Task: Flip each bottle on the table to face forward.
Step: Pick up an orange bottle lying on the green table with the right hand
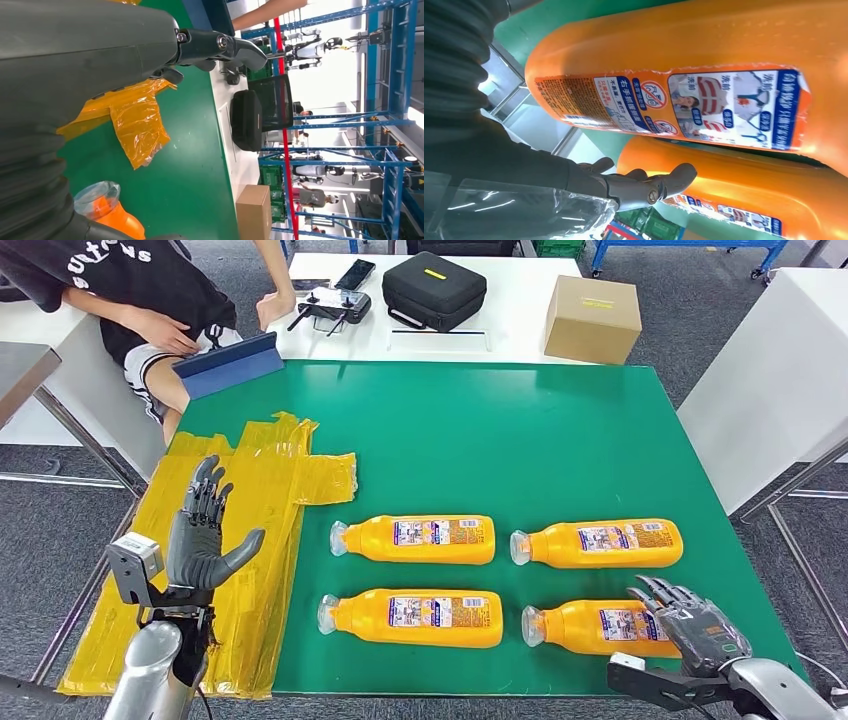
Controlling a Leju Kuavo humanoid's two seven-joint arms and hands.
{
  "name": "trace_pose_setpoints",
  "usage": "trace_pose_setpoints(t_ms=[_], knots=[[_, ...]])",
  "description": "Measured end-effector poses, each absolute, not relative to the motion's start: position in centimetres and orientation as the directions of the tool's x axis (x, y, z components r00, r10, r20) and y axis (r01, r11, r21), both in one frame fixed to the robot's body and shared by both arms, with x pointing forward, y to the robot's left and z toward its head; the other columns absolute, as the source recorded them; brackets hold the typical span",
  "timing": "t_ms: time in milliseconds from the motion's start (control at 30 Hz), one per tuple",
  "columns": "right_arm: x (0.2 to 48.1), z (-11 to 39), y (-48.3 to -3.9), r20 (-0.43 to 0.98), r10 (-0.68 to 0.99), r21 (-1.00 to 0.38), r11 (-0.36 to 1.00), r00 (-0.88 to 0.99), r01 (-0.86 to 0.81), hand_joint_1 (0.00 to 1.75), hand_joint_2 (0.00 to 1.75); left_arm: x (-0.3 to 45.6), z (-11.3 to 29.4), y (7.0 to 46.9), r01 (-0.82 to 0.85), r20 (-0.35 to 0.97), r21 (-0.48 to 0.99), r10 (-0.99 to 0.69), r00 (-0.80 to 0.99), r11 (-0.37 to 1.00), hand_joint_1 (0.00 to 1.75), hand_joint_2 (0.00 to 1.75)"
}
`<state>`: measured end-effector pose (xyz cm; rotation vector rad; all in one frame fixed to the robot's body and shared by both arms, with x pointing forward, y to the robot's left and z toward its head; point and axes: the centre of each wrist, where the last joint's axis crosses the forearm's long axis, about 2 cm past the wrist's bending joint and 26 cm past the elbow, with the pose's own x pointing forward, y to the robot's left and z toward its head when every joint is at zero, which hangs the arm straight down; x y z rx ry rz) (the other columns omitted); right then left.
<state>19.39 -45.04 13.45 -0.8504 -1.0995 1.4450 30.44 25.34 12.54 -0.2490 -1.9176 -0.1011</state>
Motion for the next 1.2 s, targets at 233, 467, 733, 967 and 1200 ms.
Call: trace_pose_setpoints(t_ms=[233,467,733,967,1200], knots=[[19.6,13.3,-45.4,0.054,0.987,-0.945,0.001,-0.152,-0.326,0.00,1.75,30.4,12.4,25.3,0.221,0.936,-0.052,0.124,-0.329,0.974,0.00,1.75],[20.3,12.9,-45.9,0.031,0.990,-0.950,-0.014,-0.138,-0.312,0.00,1.75,30.3,12.2,25.4,0.218,0.938,-0.053,0.124,-0.323,0.974,0.00,1.75],[21.2,12.1,-45.8,0.030,0.991,-0.950,-0.012,-0.132,-0.313,0.00,1.75,30.3,12.1,25.6,0.212,0.939,-0.058,0.125,-0.321,0.976,0.00,1.75],[21.6,11.0,-44.8,0.032,0.992,-0.949,-0.007,-0.120,-0.315,0.00,1.75,30.3,12.1,25.6,0.211,0.940,-0.061,0.128,-0.317,0.976,0.00,1.75],[22.3,10.3,-44.5,0.057,0.992,-0.949,0.020,-0.110,-0.316,0.01,1.75,30.3,12.1,25.5,0.211,0.941,-0.063,0.128,-0.314,0.976,0.00,1.75]])
